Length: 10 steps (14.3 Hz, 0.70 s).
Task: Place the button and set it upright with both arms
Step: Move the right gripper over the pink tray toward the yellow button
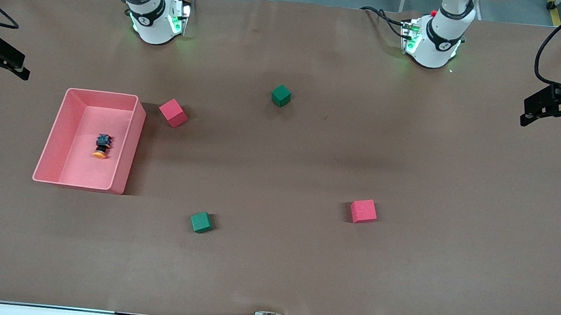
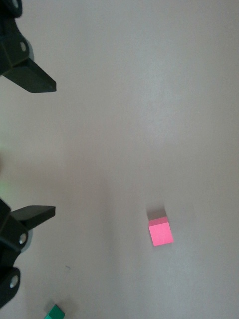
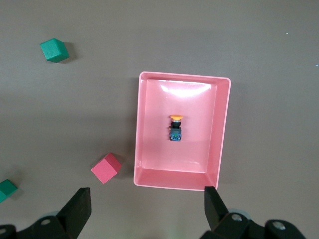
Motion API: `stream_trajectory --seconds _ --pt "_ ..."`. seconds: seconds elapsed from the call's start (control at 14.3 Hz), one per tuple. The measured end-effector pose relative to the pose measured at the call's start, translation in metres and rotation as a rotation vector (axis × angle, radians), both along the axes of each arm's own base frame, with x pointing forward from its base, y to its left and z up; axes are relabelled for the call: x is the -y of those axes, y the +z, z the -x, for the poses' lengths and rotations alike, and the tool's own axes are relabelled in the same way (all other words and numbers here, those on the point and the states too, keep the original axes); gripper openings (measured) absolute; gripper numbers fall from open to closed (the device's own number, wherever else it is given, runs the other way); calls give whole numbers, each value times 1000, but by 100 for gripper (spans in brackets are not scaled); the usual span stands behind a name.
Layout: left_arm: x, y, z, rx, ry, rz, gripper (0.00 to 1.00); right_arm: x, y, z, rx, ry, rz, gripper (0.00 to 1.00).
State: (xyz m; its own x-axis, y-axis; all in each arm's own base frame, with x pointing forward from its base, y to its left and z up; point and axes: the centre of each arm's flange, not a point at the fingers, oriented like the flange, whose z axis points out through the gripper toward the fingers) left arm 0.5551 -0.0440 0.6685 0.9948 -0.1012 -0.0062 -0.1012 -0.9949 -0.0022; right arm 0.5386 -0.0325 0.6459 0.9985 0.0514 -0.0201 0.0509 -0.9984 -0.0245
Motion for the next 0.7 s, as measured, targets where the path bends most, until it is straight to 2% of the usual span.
stream_trajectory --seconds 0.21,0.42,0.7 --pt "0 0 0 0 0 0 100 0 -2 -1 19 -1 1 100" --pt "0 0 0 0 0 0 100 0 -8 3 10 -1 -1 100" --pt "0 0 0 0 0 0 100 7 -52 7 -62 -13 -5 100"
